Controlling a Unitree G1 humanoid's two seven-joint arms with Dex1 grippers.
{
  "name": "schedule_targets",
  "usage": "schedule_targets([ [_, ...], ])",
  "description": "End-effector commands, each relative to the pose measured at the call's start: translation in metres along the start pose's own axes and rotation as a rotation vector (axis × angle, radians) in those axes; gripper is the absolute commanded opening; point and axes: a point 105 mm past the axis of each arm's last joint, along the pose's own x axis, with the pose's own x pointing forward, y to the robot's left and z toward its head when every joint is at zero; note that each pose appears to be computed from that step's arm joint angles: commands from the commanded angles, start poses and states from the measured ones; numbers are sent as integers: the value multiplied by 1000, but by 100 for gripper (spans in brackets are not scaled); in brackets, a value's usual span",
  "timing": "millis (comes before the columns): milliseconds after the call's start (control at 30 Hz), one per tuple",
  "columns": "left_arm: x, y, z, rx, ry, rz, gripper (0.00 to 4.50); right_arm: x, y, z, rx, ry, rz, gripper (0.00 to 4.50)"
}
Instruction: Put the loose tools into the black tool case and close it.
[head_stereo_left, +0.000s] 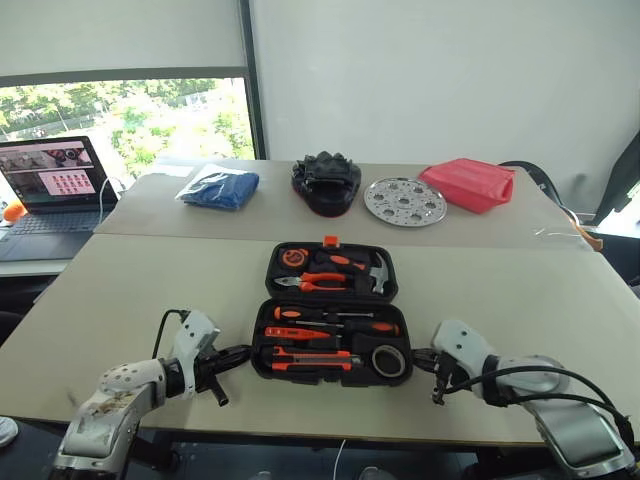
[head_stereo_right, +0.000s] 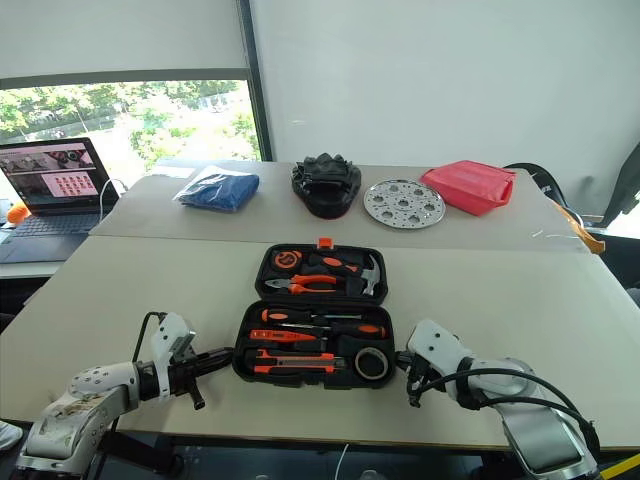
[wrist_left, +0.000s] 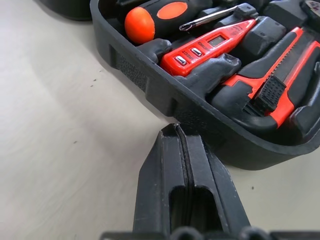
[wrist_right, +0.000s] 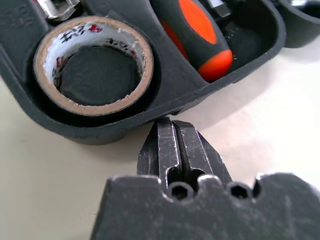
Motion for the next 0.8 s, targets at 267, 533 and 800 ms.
schedule_targets([
  [267,-25,45,67,-288,-12,49,175,-40,-46,38,410,-59,60,177],
  [533,22,71,105,-445,51,131,361,0,-105,78,693,31,-47,349],
  [800,58,84,115,-425,105,213,361,31,-133,73,751,151,-166,349],
])
